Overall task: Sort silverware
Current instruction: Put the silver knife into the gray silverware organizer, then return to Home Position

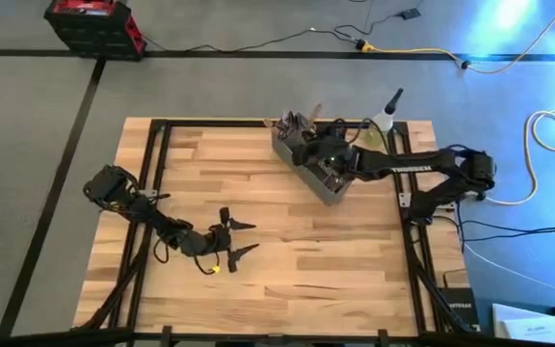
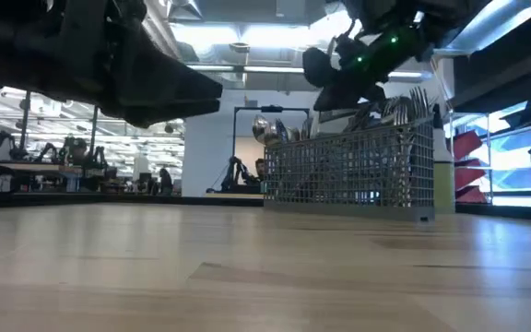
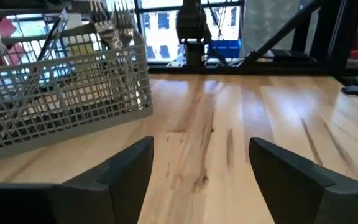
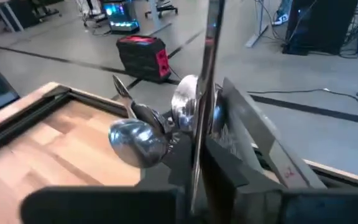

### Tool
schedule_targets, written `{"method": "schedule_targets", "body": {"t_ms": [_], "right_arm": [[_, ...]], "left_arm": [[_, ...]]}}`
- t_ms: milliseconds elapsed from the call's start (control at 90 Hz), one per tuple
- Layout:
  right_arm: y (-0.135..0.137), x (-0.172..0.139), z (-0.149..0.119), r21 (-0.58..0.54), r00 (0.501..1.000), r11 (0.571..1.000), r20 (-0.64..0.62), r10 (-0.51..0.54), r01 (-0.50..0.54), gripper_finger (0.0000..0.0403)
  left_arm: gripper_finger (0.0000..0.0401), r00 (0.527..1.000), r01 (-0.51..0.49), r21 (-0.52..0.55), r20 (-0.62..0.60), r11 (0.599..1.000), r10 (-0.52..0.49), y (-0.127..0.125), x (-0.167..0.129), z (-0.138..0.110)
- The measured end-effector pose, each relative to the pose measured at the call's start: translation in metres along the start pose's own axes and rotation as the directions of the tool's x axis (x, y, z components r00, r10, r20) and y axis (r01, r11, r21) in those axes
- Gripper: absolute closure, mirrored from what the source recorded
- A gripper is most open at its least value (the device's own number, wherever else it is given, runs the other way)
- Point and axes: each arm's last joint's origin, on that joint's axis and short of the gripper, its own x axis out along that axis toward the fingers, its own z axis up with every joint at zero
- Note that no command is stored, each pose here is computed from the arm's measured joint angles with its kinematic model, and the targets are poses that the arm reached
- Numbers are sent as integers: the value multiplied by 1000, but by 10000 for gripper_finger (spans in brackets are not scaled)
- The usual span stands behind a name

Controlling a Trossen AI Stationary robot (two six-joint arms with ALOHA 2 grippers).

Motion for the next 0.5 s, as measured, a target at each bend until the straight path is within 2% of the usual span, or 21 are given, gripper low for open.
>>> {"method": "schedule_targets", "body": {"t_ms": [322, 411, 500], "right_arm": [[10, -4, 2, -41, 999, 999, 26, 24, -23, 213], [16, -8, 9, -71, 998, 997, 46, 41, -37, 186], [26, -15, 22, -106, 995, 994, 88, 47, -38, 176]], "left_arm": [[152, 1000, 9, -14, -7, 1000, -9, 0, 0, -1], [152, 1000, 9, -12, -5, 1000, -9, 0, 0, -1], [152, 1000, 9, -13, -4, 1000, -9, 0, 0, 0]]}}
